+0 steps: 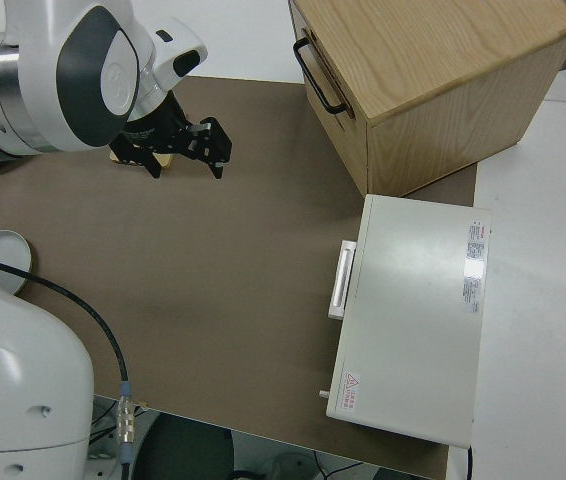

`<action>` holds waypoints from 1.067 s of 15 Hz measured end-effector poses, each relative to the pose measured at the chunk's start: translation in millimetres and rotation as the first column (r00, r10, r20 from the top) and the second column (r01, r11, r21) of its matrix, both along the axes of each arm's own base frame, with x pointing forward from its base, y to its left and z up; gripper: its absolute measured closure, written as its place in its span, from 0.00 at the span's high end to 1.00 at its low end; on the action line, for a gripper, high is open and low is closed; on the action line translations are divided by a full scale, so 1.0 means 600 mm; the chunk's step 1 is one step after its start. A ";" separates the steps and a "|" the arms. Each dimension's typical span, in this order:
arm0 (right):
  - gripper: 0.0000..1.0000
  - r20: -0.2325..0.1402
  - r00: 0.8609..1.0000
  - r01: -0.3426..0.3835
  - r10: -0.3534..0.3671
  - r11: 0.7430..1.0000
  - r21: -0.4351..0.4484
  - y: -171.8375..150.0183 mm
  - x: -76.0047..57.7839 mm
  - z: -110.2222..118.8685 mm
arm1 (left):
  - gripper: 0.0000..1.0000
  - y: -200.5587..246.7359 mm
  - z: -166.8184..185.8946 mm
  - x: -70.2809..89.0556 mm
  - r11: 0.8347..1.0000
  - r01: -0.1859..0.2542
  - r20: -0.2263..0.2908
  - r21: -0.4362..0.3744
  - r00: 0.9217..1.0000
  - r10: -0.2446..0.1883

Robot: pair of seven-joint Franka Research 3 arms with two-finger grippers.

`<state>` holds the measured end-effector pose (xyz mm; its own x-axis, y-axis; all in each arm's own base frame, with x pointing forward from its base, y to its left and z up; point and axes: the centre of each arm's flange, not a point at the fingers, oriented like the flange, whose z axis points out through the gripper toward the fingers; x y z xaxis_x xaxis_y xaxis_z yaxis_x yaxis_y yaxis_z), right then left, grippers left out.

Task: Pick gray plate from table and place it on lower plate rack with left arm
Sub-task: 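Lower the left gripper onto the gray plate rim and close it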

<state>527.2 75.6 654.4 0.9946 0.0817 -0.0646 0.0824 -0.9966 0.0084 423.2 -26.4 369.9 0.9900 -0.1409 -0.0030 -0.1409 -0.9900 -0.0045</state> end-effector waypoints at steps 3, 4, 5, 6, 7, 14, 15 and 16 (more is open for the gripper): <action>0.99 0.000 1.000 0.000 0.000 1.000 0.000 0.000 0.000 0.000 | 0.99 0.000 -0.021 -0.002 1.000 0.000 0.004 0.000 1.000 0.000; 0.99 0.000 1.000 0.000 0.000 1.000 0.000 0.000 0.000 0.000 | 0.99 0.000 -0.030 -0.002 1.000 0.000 0.006 -0.001 1.000 0.000; 0.99 0.000 1.000 0.000 0.000 1.000 0.000 0.000 0.000 0.000 | 0.99 0.000 -0.040 -0.003 1.000 0.000 0.007 -0.001 1.000 0.000; 0.99 0.000 1.000 0.000 0.000 1.000 0.000 0.000 0.000 0.000 | 0.99 0.000 -0.050 -0.004 1.000 0.000 0.008 -0.001 1.000 0.000; 0.99 0.000 1.000 0.000 0.000 1.000 0.000 0.000 0.000 0.000 | 0.99 0.000 -0.060 -0.004 1.000 0.000 0.008 -0.001 1.000 0.000; 0.99 0.000 1.000 0.000 0.000 1.000 0.000 0.000 0.000 0.000 | 0.99 0.000 -0.120 -0.004 1.000 0.000 0.014 -0.003 1.000 0.000; 0.99 0.000 1.000 0.000 0.000 1.000 0.000 0.000 0.000 0.000 | 0.99 0.000 -0.125 -0.004 1.000 0.000 0.012 -0.003 1.000 0.000; 0.99 0.000 1.000 0.000 0.000 1.000 0.000 0.000 0.000 0.000 | 0.99 0.000 -0.128 -0.004 1.000 0.000 0.010 -0.003 1.000 0.000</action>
